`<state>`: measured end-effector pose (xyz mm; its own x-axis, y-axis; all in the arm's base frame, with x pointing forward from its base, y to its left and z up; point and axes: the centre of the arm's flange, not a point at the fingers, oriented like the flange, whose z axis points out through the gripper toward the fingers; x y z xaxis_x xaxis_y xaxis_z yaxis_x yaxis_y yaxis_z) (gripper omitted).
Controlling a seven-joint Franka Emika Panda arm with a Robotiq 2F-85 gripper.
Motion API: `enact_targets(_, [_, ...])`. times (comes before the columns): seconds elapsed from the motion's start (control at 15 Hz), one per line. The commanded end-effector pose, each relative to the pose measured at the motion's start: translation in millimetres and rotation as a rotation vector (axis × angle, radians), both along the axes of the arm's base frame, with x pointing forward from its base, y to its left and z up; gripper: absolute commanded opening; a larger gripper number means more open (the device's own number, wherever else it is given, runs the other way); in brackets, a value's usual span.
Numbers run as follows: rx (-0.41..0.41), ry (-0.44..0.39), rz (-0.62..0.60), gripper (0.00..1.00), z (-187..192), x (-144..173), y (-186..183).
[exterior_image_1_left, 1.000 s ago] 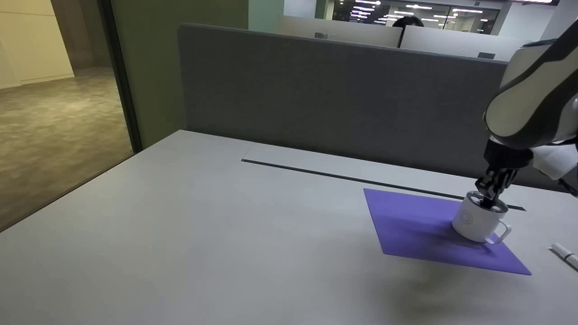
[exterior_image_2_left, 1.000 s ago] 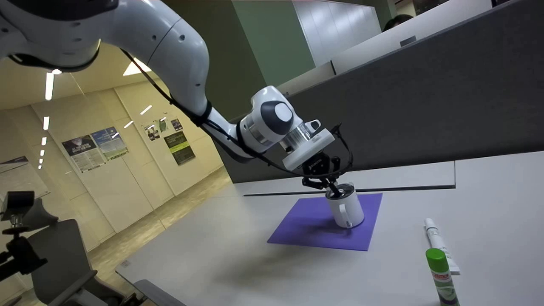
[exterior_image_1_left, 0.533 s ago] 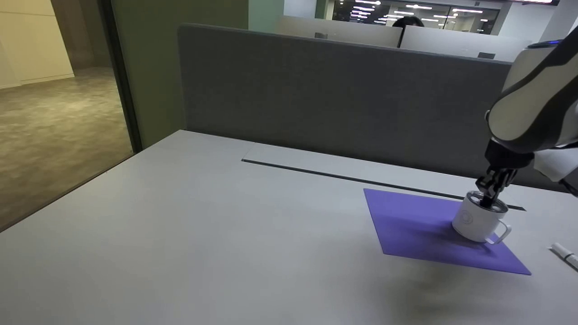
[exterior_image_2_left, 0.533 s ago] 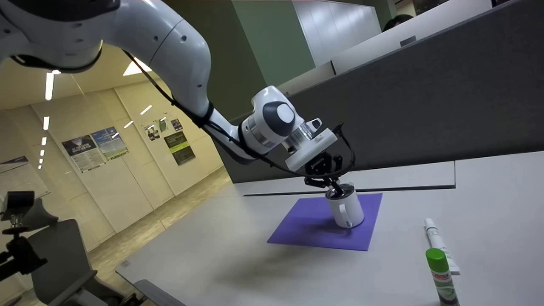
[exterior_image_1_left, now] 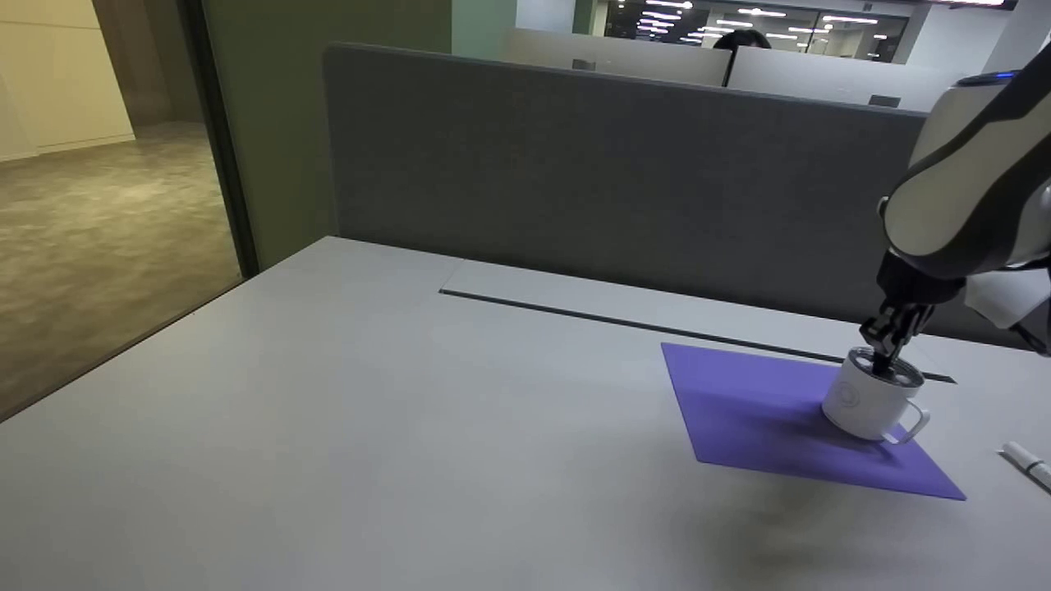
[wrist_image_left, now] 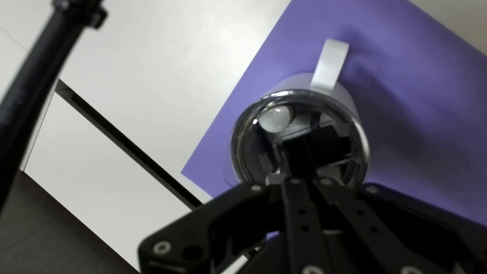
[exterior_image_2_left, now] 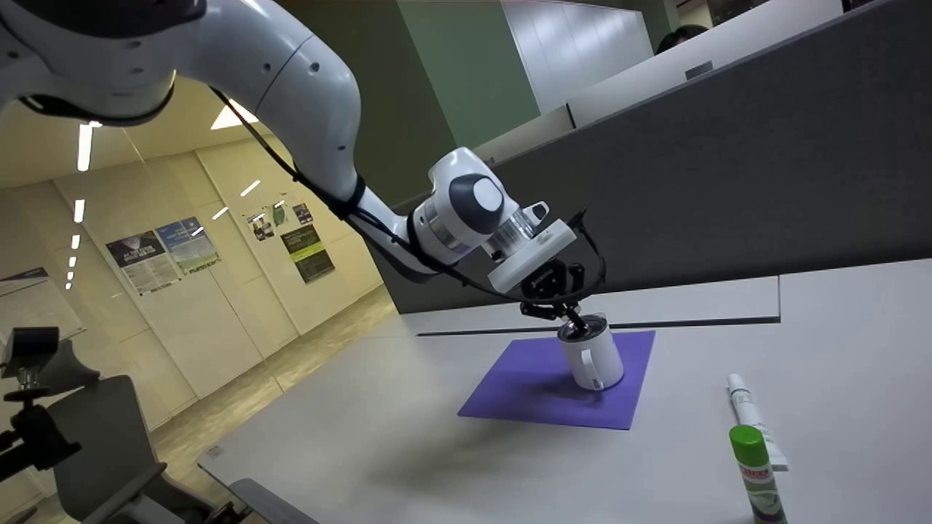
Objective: Move the object in the cup
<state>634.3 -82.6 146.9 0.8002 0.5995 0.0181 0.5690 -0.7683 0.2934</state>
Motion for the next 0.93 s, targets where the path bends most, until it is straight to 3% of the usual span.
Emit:
enact_targets(0.0, [-0.008,0.021,-0.031,0.0,6.1,-4.1,6.8])
enact_targets(0.87, [-0.044,0.02,-0.046,0.0,8.8,-3.8,16.7])
